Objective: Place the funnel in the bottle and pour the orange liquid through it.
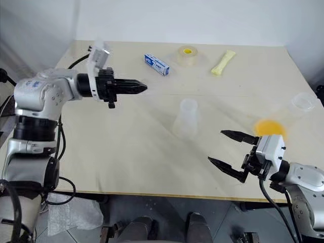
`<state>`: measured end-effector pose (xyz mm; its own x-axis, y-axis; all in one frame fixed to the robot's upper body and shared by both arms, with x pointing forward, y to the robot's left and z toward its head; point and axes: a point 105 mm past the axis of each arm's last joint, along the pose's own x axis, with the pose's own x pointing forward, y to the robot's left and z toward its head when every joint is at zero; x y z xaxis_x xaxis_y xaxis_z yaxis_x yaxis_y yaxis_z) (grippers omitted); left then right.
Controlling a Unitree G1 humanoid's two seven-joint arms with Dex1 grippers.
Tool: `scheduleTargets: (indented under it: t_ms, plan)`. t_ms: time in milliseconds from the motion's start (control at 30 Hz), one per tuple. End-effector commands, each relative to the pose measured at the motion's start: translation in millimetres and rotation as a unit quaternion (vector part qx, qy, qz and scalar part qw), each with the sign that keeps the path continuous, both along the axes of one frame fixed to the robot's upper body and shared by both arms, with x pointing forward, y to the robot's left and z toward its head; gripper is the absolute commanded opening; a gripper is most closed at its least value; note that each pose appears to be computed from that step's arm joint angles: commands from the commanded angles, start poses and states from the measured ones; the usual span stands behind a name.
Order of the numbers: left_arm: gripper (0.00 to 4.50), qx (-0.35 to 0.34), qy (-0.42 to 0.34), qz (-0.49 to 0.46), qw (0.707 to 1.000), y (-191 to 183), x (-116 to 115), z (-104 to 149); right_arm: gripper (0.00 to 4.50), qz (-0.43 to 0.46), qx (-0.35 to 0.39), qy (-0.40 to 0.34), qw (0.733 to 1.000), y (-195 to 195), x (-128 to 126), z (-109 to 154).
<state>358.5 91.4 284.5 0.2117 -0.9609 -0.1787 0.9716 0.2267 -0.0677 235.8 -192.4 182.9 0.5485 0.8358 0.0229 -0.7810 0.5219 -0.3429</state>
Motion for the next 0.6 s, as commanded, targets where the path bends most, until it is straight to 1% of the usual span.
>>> scheduleTargets:
  t_ms: [33, 100, 300, 467, 600]
  plan:
    - [0.02, -0.017, 0.008, -0.018, 1.0, -8, 1, 18, 4.5, -0.005, 0.006, -0.024, 1.0, 1, -5, 11]
    - [0.02, -0.021, 0.015, -0.018, 1.0, -12, 5, 22, 4.5, -0.008, 0.006, -0.023, 1.0, 2, -6, 10]
    - [0.02, 0.008, 0.056, -0.033, 0.998, -26, 12, 27, 4.5, -0.02, 0.009, -0.023, 0.999, 1, -9, 8]
    - [0.02, 0.058, 0.074, -0.059, 0.994, -35, 12, 19, 4.5, -0.026, 0.009, -0.023, 0.999, 1, -10, 8]
    - [0.02, 0.072, 0.089, -0.077, 0.99, -41, 9, 19, 4.5, -0.031, 0.009, -0.024, 0.999, 1, -11, 7]
